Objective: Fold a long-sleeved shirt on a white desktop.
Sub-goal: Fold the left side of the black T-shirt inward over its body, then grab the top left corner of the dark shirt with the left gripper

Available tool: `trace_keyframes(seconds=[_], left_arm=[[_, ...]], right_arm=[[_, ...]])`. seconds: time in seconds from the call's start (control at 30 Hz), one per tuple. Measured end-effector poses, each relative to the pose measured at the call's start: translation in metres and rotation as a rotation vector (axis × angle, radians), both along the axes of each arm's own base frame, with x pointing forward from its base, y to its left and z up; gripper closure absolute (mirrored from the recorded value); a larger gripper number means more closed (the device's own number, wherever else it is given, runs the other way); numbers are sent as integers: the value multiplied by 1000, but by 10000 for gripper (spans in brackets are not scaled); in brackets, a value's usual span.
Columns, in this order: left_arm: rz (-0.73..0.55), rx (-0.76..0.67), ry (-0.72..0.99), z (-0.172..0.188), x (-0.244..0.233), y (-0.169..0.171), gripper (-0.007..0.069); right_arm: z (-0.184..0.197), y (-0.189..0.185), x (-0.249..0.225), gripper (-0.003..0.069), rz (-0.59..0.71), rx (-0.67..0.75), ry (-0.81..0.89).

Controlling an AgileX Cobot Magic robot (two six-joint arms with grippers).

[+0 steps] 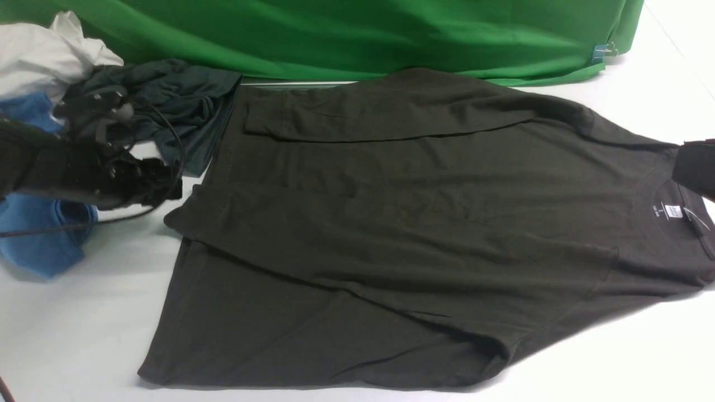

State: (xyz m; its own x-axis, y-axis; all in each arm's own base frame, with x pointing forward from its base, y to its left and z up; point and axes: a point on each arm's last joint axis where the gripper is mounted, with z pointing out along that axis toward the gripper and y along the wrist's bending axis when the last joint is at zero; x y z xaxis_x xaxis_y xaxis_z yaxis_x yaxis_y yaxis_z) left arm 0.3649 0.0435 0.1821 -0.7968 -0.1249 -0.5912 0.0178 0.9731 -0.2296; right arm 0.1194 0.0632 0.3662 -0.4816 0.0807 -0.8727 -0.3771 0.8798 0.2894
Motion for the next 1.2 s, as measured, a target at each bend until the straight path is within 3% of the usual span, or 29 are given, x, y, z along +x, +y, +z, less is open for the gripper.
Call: trace_keyframes(seconds=[0.13, 0.3, 0.4, 0.73, 1.2], left_arm=[[24, -73, -35, 48, 8, 1, 36], [-57, -177, -50, 97, 29, -17, -14], [-93, -187, -11, 106, 48, -38, -15], [114, -275, 217, 31, 125, -77, -15], [227, -378, 236, -24, 172, -78, 15]], right_arm=[[-2, 1, 2, 415, 18, -39, -5], [-9, 8, 15, 415, 76, -155, 89], [-9, 16, 31, 415, 112, -218, 157], [-11, 26, 51, 415, 134, -237, 210], [-7, 27, 54, 415, 123, -216, 172]])
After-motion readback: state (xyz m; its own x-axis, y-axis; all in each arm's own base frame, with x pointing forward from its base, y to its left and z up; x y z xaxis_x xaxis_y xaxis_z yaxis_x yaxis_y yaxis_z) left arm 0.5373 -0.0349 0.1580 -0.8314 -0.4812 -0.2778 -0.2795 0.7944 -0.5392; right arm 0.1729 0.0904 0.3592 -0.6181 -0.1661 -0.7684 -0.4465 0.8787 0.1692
